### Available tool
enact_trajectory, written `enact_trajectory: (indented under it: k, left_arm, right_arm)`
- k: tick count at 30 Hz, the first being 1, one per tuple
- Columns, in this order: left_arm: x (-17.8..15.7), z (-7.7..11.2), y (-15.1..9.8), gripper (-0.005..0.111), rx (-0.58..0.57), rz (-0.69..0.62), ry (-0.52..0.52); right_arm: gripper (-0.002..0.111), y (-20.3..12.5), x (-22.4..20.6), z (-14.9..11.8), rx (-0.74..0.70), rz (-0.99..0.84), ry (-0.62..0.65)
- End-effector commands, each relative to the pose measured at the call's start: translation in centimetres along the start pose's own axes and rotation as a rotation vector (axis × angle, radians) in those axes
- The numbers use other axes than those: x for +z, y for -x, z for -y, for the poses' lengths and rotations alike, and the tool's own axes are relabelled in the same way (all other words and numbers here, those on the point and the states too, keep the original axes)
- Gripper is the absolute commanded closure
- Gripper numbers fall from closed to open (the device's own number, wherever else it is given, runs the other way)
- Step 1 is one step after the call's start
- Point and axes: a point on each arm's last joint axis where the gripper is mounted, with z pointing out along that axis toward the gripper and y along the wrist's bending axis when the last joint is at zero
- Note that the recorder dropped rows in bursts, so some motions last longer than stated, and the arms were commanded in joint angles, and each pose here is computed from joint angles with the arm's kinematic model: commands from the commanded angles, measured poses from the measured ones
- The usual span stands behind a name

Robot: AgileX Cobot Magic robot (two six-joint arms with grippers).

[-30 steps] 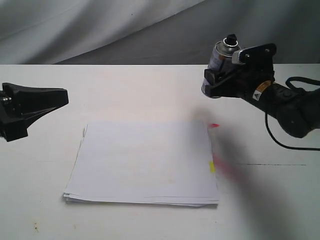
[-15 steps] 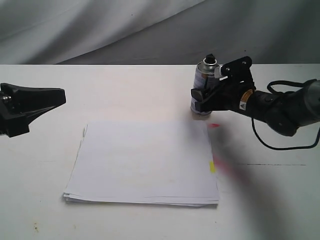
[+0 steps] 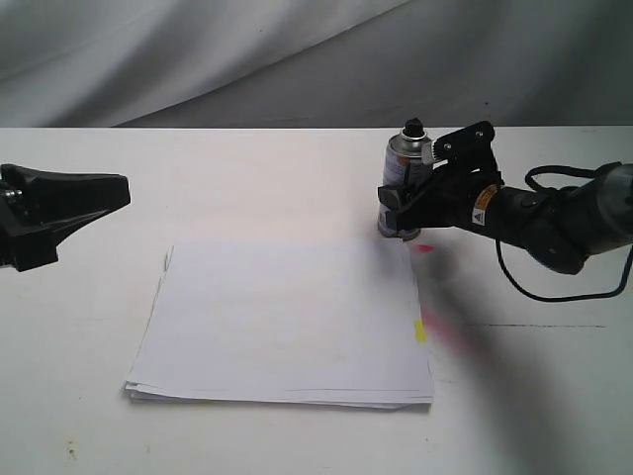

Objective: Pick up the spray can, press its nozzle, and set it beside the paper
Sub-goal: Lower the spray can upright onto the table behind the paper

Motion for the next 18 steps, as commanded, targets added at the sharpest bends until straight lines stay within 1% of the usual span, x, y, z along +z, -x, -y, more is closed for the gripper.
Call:
enact_trajectory:
  k: [1,4,7,9,14,16,18]
  left_arm:
    - [-0.13,0.03,-0.01,0.107,-0.004,0.004,0.006]
    - [-0.13,0.03,-0.01,0.107,-0.004,0.004,0.006]
    - [-0.13,0.03,-0.01,0.107,-0.004,0.004,0.006]
    - [-0.13,0.03,-0.01,0.107,-0.004,0.004,0.006]
    - [-0.13,0.03,-0.01,0.107,-0.004,0.004,0.006]
    - [-0.13,0.03,-0.01,0.107,-0.002,0.004,0.006]
    - [-0.13,0.03,-0.01,0.107,-0.002,0.004,0.006]
  right_arm:
    - [0.108,1.16,-0.09,-0.10,-0.009,0.062,0.014]
    - [0.108,1.08,-0.09,-0.07,-0.009,0.054,0.011]
    - [0.098,0.94,-0.08,-0.07,-0.015,0.038,0.010]
    - [0.085,0.81,-0.08,-0.08,-0.022,0.024,0.011]
    - [0.045,0.81,-0.08,-0.08,-0.022,0.024,0.011]
    - [0.036,0.81,-0.08,-0.08,-0.022,0.024,0.011]
    - [0.029,0.81,-0.08,-0.08,-0.022,0.024,0.011]
